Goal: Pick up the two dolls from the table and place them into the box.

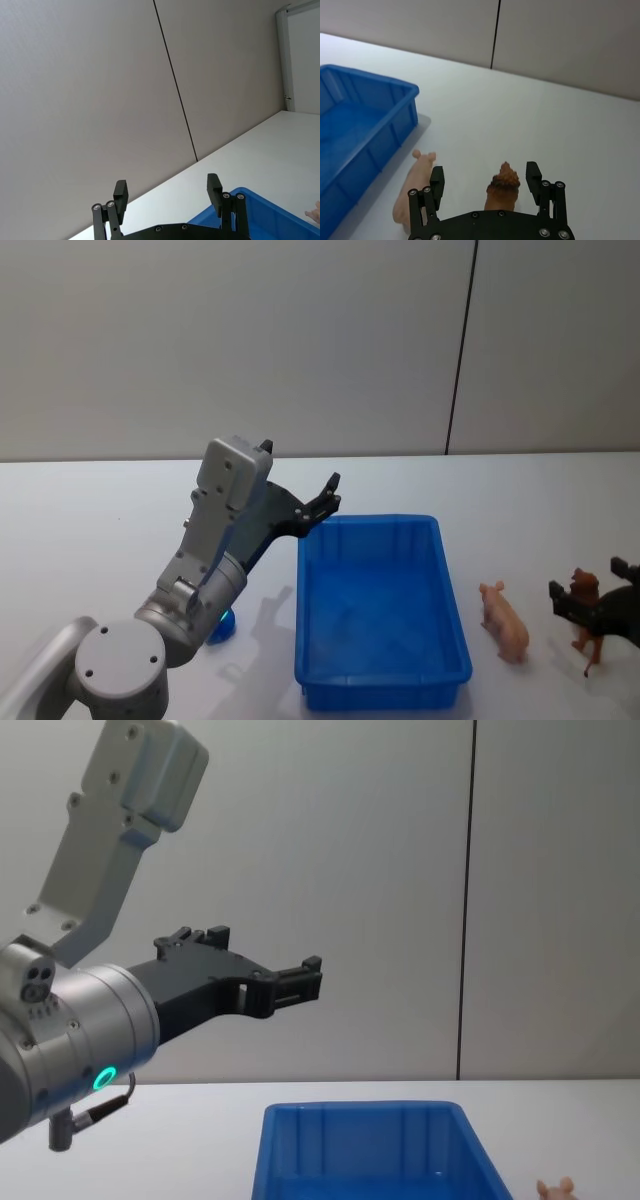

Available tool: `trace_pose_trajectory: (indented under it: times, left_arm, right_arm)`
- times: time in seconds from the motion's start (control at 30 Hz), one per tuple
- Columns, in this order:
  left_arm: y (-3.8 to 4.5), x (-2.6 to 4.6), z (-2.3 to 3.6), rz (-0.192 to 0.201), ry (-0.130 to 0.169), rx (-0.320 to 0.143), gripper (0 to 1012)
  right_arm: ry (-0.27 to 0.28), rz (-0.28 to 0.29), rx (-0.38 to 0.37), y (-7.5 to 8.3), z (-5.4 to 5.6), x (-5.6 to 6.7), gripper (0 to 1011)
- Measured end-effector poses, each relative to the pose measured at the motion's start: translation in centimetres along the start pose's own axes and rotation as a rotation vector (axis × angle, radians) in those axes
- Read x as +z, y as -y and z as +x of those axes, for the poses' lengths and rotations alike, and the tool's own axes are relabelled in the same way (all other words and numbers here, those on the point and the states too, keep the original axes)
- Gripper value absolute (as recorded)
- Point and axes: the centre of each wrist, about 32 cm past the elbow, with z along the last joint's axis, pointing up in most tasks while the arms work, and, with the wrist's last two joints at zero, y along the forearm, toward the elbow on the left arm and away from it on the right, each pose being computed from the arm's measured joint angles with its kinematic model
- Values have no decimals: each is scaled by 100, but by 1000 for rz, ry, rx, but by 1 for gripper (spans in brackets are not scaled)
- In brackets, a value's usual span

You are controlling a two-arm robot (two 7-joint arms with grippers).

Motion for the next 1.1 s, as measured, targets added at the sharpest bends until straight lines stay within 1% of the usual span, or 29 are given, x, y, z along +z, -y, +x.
trace_pose_trajectory:
  times: [0.17, 0.4, 0.67, 0.9, 0.97, 1.0, 1.1]
  left_arm:
    - [0, 0, 0, 0, 0, 0, 1001]
    - [0, 0, 0, 0, 0, 0, 1001]
    - [0, 0, 0, 0, 0, 0, 1001]
    - [0, 0, 0, 0, 0, 0, 1001]
    - [0, 0, 0, 0, 0, 0, 1001]
    - [0, 0, 0, 0, 0, 0, 1001]
    - [0, 0, 0, 0, 0, 0, 1001]
  right_arm:
    - [-24, -46, 0, -24, 44, -71, 1003]
    - [-55, -96, -9, -63, 84, -159, 1004]
    - [-80, -135, -13, -103, 108, -231, 1003]
    - [-98, -158, 4, -151, 108, -277, 1003]
    - [-103, -164, 10, -168, 107, -286, 994]
    - [-105, -166, 12, -176, 105, -290, 947]
    - [-111, -173, 18, -198, 102, -302, 885]
